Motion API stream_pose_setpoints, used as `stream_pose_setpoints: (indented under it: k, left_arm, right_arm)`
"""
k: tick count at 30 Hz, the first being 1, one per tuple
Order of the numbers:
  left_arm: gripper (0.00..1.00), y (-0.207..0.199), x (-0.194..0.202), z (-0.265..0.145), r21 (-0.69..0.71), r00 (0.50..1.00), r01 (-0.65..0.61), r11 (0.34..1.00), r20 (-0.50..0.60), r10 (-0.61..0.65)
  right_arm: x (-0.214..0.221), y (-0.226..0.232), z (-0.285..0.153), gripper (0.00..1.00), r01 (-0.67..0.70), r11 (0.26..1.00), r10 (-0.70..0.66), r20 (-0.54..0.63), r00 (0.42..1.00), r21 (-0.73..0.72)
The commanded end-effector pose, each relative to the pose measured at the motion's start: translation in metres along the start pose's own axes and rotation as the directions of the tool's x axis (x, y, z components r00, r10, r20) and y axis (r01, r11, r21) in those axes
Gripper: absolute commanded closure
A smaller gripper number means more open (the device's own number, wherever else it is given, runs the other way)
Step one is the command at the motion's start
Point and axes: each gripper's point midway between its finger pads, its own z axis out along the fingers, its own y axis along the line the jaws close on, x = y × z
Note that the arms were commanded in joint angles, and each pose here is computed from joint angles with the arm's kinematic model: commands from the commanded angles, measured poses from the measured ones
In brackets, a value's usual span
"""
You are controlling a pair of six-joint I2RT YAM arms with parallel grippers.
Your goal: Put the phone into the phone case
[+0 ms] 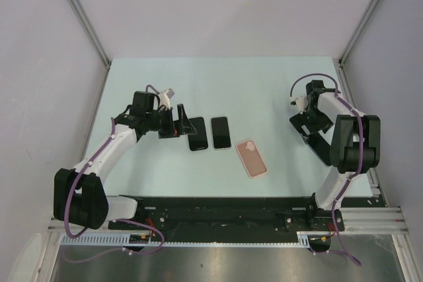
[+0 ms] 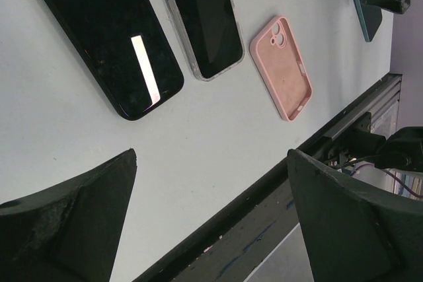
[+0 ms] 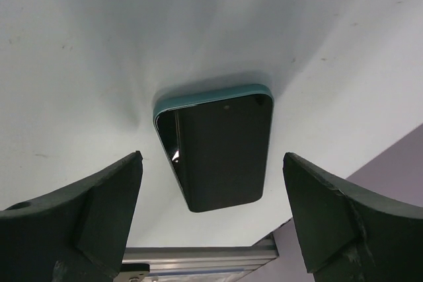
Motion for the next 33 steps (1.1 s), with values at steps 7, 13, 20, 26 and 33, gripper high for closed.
stream_pose_setpoints:
  k: [7, 13, 20, 26, 33]
  left_arm:
    - [0.01, -0.002, -0.002, 0.004, 0.016, 1.0, 0.004, 1.0, -0.004, -0.004]
    - [0.01, -0.002, -0.003, 0.004, 0.017, 1.0, 0.004, 1.0, -0.002, -0.004]
    - [0.02, 0.0, -0.006, 0.002, 0.017, 1.0, 0.013, 1.0, 0.006, -0.013]
    - [0.01, 0.0, -0.008, 0.0, 0.023, 1.0, 0.017, 1.0, 0.012, -0.017]
    - [0.02, -0.004, -0.009, -0.004, 0.035, 1.0, 0.012, 0.999, 0.024, -0.013]
  right_arm:
    - [-0.007, -0.005, 0.012, 0.09, 0.02, 0.995, -0.02, -0.003, 1.0, -0.095]
    - [-0.005, -0.004, 0.026, 0.09, 0.03, 0.992, -0.034, -0.028, 0.999, -0.124]
    - [-0.001, -0.005, 0.044, 0.1, -0.006, 0.99, -0.003, -0.063, 0.998, -0.143]
    - [-0.007, -0.013, 0.046, 0.16, -0.055, 0.992, 0.049, -0.055, 0.997, -0.113]
    - [-0.022, 0.003, 0.038, 0.34, -0.106, 0.975, 0.11, 0.01, 0.994, -0.193]
